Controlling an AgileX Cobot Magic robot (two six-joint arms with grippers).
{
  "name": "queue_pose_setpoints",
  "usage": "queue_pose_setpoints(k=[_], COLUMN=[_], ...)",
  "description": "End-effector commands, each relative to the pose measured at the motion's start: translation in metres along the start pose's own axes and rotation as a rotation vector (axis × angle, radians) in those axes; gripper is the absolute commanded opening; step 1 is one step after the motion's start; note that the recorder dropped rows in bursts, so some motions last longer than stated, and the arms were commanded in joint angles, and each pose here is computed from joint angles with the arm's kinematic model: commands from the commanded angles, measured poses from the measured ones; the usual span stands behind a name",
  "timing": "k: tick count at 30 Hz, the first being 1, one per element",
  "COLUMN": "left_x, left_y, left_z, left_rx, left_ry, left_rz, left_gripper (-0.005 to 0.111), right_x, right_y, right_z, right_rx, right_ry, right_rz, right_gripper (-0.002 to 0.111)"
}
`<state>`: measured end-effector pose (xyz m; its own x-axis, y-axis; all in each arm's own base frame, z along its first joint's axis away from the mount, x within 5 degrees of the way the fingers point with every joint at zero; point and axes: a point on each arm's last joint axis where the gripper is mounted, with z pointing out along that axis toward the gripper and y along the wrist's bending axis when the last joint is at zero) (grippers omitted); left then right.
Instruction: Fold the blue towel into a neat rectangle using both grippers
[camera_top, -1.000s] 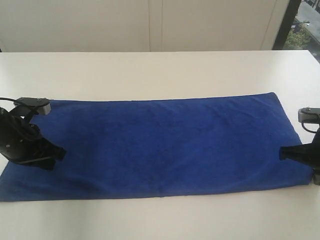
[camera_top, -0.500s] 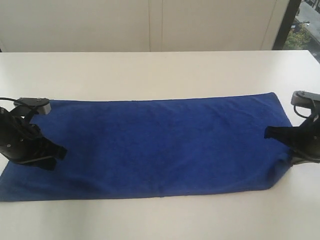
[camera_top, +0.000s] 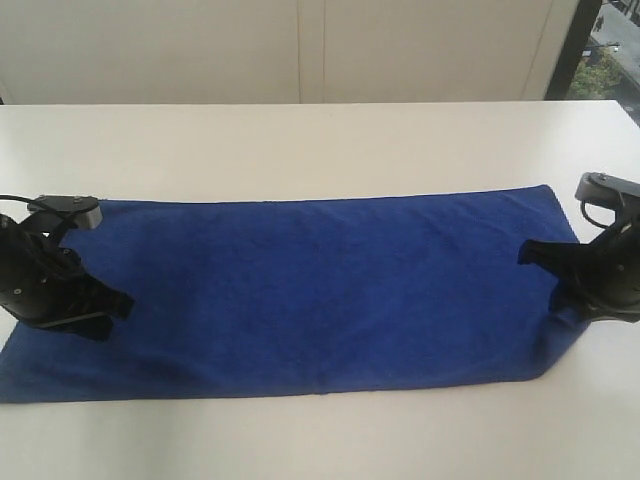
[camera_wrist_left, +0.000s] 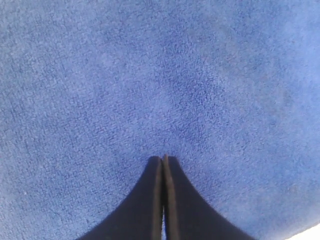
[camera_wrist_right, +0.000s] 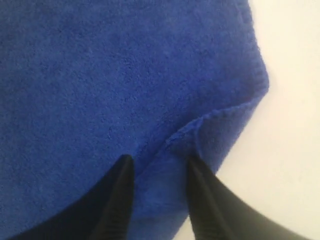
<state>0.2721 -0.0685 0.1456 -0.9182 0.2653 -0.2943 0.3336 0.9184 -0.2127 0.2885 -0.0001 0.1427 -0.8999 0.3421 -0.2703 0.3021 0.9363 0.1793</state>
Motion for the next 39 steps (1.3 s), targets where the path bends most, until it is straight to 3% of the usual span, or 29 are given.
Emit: queue_pose_setpoints(k=[1, 24, 27, 32, 39], left_x=[0.003, 0.003, 0.003, 0.003, 0.003], left_y=[-0.002, -0.002, -0.002, -0.002, -0.002], left_z=[0.001, 0.001, 0.001, 0.001, 0.001], left_rx=[0.017, 0.017, 0.017, 0.017, 0.016], left_ry=[0.020, 0.020, 0.020, 0.020, 0.019], left_rz=[-0.011, -0.011, -0.011, -0.011, -0.011], left_gripper=[0.000, 0.000, 0.000, 0.000, 0.000], right_x=[-0.001, 0.001, -0.001, -0.005, -0.005], right_y=[0.000, 0.001, 0.004, 0.020, 0.021], right_z=[-0.003, -0.004, -0.013, -0.026, -0.028], right_rx=[-0.003, 0.000, -0.033, -0.202, -0.214], right_ry=[0.006, 0.030, -0.004, -0.058, -0.043], right_rz=[0.062, 0.144, 0.157, 0.068, 0.061], right_gripper=[0.046, 0.049, 0.049, 0.049, 0.049])
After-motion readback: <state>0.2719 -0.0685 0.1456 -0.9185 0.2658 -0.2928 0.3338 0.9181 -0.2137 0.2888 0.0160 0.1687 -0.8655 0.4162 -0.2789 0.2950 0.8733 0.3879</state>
